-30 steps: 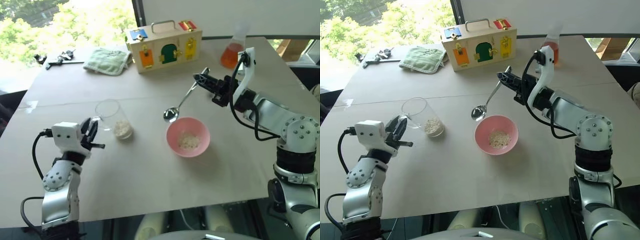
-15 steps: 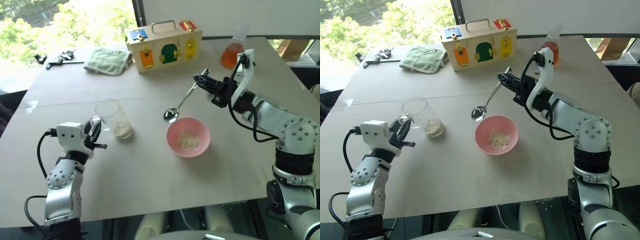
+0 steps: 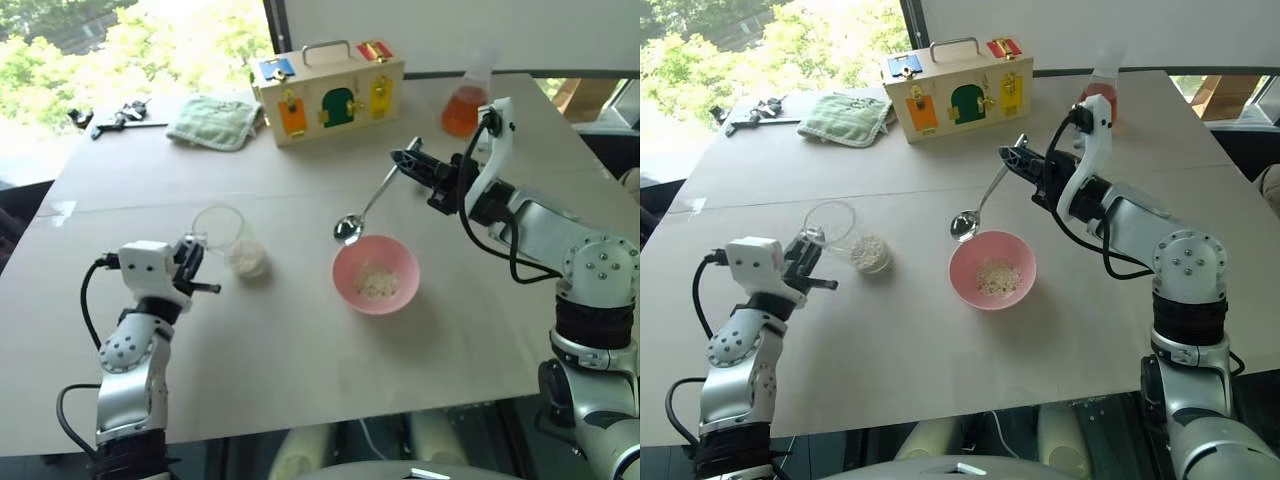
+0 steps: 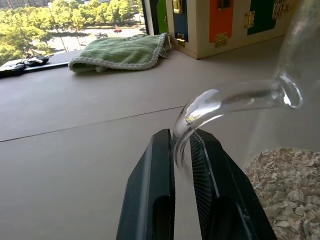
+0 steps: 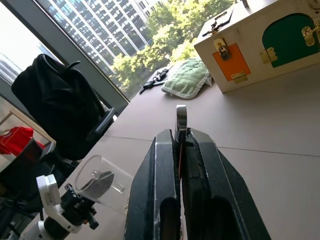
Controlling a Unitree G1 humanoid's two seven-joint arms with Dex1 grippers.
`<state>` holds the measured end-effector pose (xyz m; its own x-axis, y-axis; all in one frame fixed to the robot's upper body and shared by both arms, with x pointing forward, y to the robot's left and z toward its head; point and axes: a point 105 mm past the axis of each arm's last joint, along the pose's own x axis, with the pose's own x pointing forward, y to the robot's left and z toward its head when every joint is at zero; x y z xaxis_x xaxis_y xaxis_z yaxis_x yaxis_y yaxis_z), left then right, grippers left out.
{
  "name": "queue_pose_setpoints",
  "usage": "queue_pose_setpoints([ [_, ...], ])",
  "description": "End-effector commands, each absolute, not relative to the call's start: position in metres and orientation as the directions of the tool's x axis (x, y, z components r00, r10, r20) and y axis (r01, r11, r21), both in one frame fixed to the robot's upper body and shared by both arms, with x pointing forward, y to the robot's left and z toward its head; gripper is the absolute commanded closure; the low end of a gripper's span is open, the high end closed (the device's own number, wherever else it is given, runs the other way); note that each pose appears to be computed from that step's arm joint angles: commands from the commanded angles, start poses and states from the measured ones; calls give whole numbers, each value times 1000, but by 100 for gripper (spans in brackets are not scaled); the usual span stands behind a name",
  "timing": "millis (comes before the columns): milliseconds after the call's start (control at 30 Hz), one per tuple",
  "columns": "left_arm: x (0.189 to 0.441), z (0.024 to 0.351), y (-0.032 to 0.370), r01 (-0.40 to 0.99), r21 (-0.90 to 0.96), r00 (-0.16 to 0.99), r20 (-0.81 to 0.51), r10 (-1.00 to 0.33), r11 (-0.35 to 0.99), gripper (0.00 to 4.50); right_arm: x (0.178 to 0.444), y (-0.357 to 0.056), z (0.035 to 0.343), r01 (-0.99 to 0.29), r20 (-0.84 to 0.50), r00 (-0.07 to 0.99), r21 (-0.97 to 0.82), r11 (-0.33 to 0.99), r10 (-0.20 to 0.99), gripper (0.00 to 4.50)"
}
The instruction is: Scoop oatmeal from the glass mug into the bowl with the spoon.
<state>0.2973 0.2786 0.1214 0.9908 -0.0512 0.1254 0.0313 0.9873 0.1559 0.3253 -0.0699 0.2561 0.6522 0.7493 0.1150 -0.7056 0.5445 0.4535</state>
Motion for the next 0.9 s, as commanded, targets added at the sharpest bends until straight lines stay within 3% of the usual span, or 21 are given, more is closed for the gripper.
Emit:
queue_pose_setpoints([
  [33, 297, 127, 279, 30, 178, 987, 147, -57, 984, 394, 320, -69, 280, -750, 194, 628, 411, 519, 754, 450],
  [400, 305, 131, 260, 95, 169, 981, 152, -121, 981, 394, 320, -48, 314, -818, 249, 566, 290, 497, 786, 450],
  [433, 306, 131, 259, 97, 168, 981, 152, -123, 981, 446, 320, -46, 316, -823, 254, 560, 283, 493, 789, 450],
  [467, 306, 131, 258, 100, 169, 981, 149, -126, 981, 449, 320, -45, 317, -827, 257, 554, 276, 489, 792, 450],
  [900, 316, 126, 229, 186, 152, 971, 121, -205, 971, 449, 319, -21, 335, -881, 280, 473, 135, 453, 836, 450],
])
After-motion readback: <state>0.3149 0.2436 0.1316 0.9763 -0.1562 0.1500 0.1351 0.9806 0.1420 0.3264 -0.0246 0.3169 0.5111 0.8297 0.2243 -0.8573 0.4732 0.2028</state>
